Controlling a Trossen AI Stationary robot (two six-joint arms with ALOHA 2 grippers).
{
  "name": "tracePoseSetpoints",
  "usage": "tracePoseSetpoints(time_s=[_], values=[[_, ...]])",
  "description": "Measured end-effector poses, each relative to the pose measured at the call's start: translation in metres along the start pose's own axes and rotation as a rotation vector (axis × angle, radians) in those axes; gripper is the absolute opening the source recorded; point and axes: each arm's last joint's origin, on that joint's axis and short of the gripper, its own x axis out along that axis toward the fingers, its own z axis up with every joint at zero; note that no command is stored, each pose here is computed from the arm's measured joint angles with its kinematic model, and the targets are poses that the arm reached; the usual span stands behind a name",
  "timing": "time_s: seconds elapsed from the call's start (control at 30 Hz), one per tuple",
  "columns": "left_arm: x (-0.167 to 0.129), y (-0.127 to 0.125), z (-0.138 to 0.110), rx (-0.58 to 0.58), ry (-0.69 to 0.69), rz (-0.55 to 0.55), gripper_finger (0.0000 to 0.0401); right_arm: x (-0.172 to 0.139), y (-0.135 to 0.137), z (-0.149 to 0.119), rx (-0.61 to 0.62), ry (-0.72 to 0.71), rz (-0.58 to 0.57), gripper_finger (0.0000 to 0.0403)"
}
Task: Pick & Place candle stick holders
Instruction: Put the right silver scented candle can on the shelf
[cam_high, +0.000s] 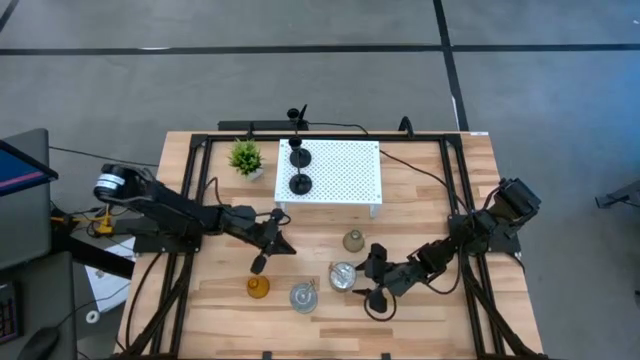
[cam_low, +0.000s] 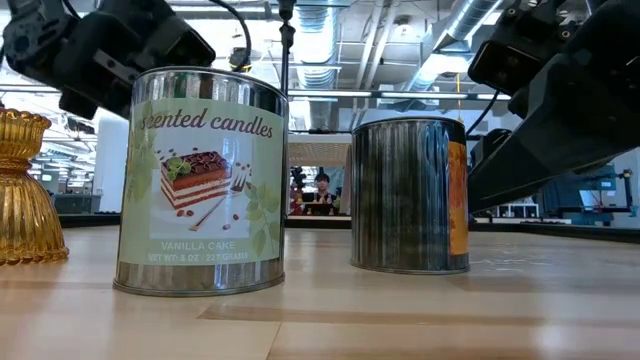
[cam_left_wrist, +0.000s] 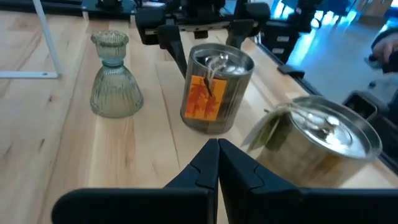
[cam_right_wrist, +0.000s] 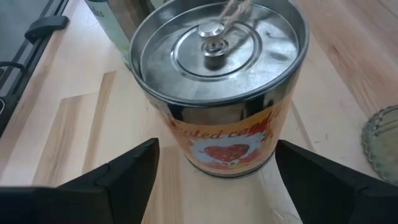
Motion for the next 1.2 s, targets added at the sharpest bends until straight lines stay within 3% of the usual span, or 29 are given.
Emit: tracePoseSetpoints(time_s=[0.13, 0.4, 0.63, 0.87, 1.2], values=[[0.009, 0.002, -0.004, 0.002, -0.005, -0.001, 0.0004, 0.0, 0.0, 0.0, 0.0, 0.0, 0.0, 0.0311], [0.033, -0.01, 0.016, 0.169, -0.055, -0.058, 0.0004, 0.0, 0.0, 0.0, 0.007, 0.0, 0.0, 0.0311], [0.046, -0.017, 0.022, 0.165, 0.075, 0.031, 0.0003, 0.001, -0.002, 0.002, 0.015, -0.003, -0.007, 0.0311], [0.051, -0.017, 0.033, 0.167, 0.066, 0.055, 0.0003, 0.003, -0.006, 0.004, 0.024, -0.007, -0.018, 0.0311], [0.079, -0.009, 0.022, 0.161, 0.138, 0.077, 0.0004, 0.003, -0.005, 0.005, 0.027, -0.014, -0.015, 0.0311]])
